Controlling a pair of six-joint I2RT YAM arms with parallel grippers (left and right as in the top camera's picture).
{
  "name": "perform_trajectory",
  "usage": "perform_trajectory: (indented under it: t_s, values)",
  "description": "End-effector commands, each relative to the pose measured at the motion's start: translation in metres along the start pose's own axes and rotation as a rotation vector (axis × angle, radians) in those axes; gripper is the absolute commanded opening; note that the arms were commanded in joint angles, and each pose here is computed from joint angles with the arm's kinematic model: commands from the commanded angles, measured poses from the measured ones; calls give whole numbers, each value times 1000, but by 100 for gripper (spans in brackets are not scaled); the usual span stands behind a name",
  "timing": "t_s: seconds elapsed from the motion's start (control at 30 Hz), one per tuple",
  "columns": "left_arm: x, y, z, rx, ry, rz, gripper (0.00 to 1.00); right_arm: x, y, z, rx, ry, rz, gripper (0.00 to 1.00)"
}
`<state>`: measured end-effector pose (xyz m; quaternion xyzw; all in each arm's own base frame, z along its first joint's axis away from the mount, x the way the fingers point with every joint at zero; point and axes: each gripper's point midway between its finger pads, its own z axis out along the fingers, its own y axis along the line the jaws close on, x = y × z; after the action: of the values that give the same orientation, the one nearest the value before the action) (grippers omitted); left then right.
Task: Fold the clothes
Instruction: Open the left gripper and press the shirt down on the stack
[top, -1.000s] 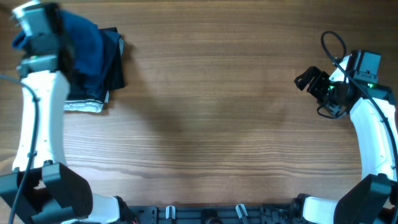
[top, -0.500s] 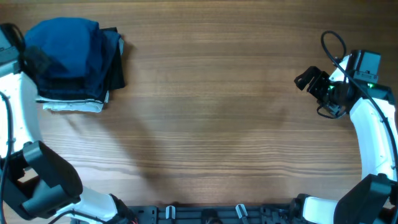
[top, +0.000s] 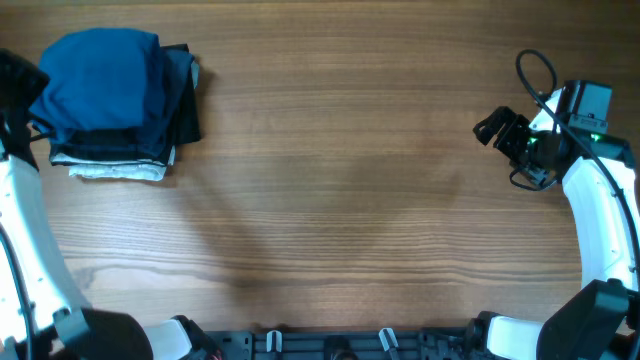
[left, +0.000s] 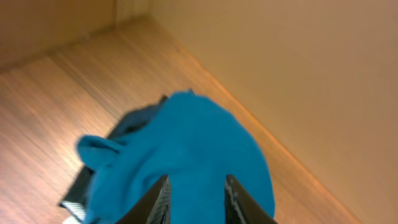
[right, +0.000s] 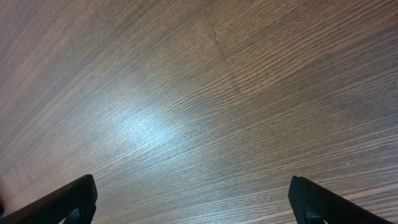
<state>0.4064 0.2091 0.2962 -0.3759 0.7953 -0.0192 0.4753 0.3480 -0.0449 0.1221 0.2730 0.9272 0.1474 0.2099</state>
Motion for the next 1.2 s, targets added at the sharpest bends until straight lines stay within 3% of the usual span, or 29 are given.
perform_trajectory:
  t_s: [0.0, 0.17, 0.37, 0.47, 0.6, 0.67, 0.77, 0.9, 1.07, 1.1, 1.17]
  values:
    - [35, 5, 46, 26, 145, -22, 26, 2, -5, 3, 15, 6, 2, 100]
    - [89, 50, 105, -85, 313, -54, 19, 2, -5, 3, 15, 7, 2, 100]
    - [140, 88, 122, -183, 486, -99, 11, 2, -5, 3, 15, 7, 2, 99]
    - [131, 69, 115, -120, 466, -93, 11, 2, -5, 3, 15, 7, 2, 99]
    - [89, 18, 76, 17, 345, -50, 12, 2, -5, 3, 15, 7, 3, 100]
    - [73, -12, 53, 99, 291, -21, 18, 2, -5, 3, 15, 7, 2, 99]
    - [71, -46, 34, 198, 274, 15, 19, 2, -5, 3, 15, 7, 3, 100]
    - [104, -67, 46, 229, 361, 51, 20, 2, -5, 3, 15, 7, 2, 99]
    - [165, -57, 82, 191, 557, 38, 10, 2, -5, 3, 15, 7, 2, 100]
    - [197, -62, 89, 258, 667, 70, 7, 2, -5, 3, 15, 7, 3, 99]
    - [218, -64, 92, 287, 736, 86, 6, 2, -5, 3, 15, 7, 2, 100]
